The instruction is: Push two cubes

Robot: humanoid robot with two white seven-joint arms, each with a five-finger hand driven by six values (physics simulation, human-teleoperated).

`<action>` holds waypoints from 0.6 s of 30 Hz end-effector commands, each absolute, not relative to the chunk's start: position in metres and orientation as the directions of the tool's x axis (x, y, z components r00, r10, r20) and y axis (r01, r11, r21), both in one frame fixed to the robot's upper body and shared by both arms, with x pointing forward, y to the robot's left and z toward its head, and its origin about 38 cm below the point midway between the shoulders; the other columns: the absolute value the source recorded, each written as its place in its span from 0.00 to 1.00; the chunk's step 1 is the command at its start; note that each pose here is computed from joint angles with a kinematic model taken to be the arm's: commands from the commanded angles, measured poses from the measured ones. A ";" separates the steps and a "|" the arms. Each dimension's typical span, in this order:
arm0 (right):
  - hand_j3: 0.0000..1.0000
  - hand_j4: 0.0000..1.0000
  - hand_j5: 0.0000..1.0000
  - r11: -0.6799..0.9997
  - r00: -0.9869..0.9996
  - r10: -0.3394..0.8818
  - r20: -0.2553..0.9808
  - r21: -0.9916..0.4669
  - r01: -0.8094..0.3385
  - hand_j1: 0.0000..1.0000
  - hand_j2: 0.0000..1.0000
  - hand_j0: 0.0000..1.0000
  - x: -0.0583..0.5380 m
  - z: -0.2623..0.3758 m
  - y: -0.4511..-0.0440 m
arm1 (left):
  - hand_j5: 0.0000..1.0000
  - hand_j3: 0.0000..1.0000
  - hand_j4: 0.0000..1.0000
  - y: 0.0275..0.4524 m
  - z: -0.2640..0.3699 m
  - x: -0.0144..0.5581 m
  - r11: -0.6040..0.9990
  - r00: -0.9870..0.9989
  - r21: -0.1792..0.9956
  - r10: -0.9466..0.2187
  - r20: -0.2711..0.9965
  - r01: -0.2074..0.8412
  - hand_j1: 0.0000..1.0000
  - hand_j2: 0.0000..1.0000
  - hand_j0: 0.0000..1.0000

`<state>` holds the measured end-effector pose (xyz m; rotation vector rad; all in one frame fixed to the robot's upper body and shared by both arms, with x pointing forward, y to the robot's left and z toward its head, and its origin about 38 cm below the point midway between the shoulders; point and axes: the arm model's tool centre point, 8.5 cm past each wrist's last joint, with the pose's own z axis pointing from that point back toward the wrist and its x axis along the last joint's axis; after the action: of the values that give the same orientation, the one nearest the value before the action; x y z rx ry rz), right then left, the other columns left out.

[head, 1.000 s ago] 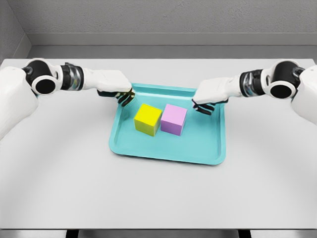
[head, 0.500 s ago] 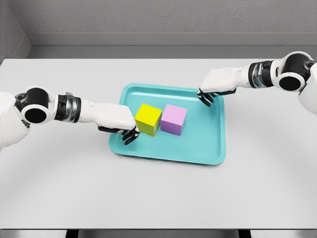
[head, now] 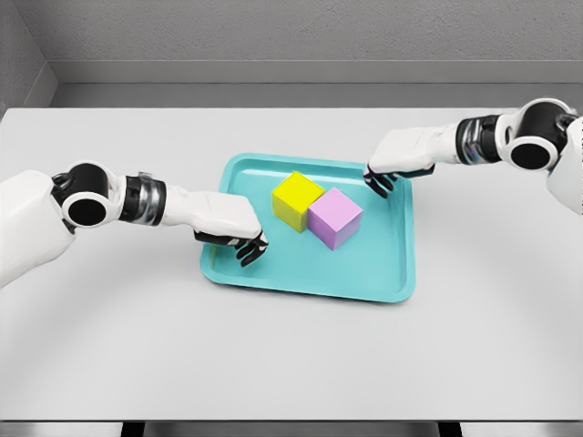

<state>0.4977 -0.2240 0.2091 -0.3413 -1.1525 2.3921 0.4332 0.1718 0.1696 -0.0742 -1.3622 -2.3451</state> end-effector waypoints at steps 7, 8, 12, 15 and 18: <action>0.24 0.24 0.24 -0.536 -0.885 0.465 0.006 -0.794 -0.287 0.24 0.24 0.24 0.495 0.201 -0.196 | 0.20 0.20 0.20 0.197 0.185 0.442 -0.398 -0.892 0.828 -0.384 0.240 0.394 0.20 0.20 0.20; 0.21 0.21 0.21 -0.536 -0.889 0.458 0.006 -0.796 -0.281 0.21 0.21 0.21 0.495 0.202 -0.192 | 0.20 0.20 0.20 0.208 0.192 0.445 -0.388 -0.885 0.834 -0.407 0.226 0.392 0.20 0.20 0.20; 0.13 0.13 0.13 -0.537 -0.888 0.460 0.010 -0.794 -0.286 0.13 0.13 0.13 0.496 0.199 -0.190 | 0.20 0.20 0.20 0.214 0.196 0.448 -0.379 -0.880 0.838 -0.422 0.221 0.392 0.20 0.20 0.20; 0.13 0.13 0.13 -0.539 -0.873 0.487 0.003 -0.786 -0.303 0.13 0.13 0.13 0.502 0.198 -0.199 | 0.20 0.20 0.20 0.222 0.206 0.451 -0.356 -0.873 0.847 -0.435 0.222 0.393 0.20 0.20 0.20; 0.13 0.13 0.13 -0.525 -0.843 0.537 0.015 -0.776 -0.349 0.13 0.13 0.13 0.511 0.192 -0.213 | 0.21 0.21 0.21 0.224 0.212 0.453 -0.335 -0.869 0.856 -0.438 0.228 0.394 0.21 0.21 0.21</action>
<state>0.5063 -0.2050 0.1956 -0.3056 -1.1478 2.3808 0.4519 0.2215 0.2077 0.0615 -1.3896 -2.2425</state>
